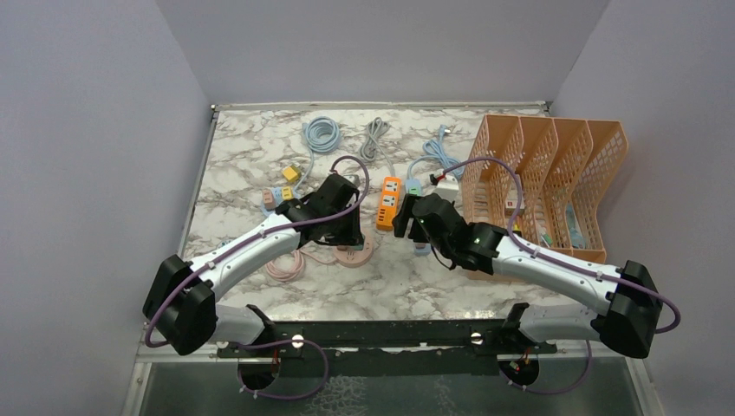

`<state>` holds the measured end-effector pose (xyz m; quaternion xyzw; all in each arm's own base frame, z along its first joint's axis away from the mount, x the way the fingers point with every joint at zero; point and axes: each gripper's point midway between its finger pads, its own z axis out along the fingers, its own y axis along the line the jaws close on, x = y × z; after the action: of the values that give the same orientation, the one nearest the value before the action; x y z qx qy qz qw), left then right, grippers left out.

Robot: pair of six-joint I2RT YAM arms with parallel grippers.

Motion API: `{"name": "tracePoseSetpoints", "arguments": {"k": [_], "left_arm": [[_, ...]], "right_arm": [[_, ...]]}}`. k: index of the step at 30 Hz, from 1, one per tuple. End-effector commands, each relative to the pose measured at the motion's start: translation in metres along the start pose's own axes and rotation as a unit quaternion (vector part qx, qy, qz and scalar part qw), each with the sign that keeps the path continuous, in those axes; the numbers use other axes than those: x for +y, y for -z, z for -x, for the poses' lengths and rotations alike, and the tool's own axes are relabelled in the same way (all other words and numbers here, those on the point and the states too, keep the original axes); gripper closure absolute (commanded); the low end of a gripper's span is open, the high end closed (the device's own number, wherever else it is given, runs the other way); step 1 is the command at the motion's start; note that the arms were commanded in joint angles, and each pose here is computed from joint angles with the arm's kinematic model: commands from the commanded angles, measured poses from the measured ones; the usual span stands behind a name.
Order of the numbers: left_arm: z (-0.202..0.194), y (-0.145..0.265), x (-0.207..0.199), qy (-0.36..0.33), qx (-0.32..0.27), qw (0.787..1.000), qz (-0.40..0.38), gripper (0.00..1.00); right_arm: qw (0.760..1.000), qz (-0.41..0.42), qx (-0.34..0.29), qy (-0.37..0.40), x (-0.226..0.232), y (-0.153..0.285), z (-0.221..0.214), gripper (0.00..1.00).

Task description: Insert the plug

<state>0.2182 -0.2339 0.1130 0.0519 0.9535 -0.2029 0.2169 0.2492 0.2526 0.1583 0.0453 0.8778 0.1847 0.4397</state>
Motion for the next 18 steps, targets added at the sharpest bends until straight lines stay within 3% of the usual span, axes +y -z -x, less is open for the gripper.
{"name": "tracePoseSetpoints", "arguments": {"k": [1, 12, 18], "left_arm": [[0.014, -0.002, -0.003, 0.010, -0.024, 0.999, 0.029, 1.00], [0.002, -0.022, 0.012, -0.013, 0.020, 0.996, 0.085, 1.00], [-0.010, -0.028, 0.012, -0.016, 0.048, 0.996, 0.079, 1.00]], "right_arm": [[0.999, -0.020, -0.007, -0.043, -0.009, 0.002, 0.005, 0.31], [0.997, -0.054, -0.012, -0.049, -0.028, 0.000, 0.001, 0.32], [0.997, -0.065, -0.006, -0.040, -0.029, -0.003, -0.001, 0.32]]}}
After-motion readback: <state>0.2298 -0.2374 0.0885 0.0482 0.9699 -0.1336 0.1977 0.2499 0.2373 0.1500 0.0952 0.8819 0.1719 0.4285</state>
